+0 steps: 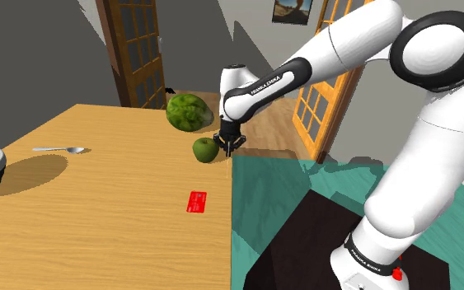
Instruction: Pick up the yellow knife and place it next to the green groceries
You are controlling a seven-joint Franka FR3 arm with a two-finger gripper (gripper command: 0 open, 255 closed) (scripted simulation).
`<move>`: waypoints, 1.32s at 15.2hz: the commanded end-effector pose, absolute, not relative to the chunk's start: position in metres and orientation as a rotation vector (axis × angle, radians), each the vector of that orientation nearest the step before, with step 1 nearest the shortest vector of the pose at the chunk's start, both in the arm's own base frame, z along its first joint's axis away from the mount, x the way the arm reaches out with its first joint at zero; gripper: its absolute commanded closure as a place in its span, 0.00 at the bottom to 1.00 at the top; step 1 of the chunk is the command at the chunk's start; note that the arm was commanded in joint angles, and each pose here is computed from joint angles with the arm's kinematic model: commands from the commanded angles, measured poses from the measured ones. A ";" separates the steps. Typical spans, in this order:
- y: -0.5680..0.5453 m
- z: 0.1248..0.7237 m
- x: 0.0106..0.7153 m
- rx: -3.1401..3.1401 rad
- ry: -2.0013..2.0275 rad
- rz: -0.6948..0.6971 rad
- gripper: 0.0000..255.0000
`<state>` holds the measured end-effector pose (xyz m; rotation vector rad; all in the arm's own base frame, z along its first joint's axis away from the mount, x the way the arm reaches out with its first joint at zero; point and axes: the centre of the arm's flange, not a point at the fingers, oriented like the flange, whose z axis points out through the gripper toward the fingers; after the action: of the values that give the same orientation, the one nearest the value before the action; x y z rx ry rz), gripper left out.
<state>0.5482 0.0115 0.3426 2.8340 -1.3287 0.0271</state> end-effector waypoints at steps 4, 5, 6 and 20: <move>0.011 0.338 0.548 2.834 -1.329 0.028 1.00; 0.011 0.338 0.548 2.834 -1.329 0.028 1.00; 0.011 0.338 0.548 2.834 -1.329 0.028 1.00; 0.012 0.388 0.547 2.834 -1.329 0.028 0.00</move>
<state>0.5477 0.0122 0.3872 2.8343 -1.3291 0.0291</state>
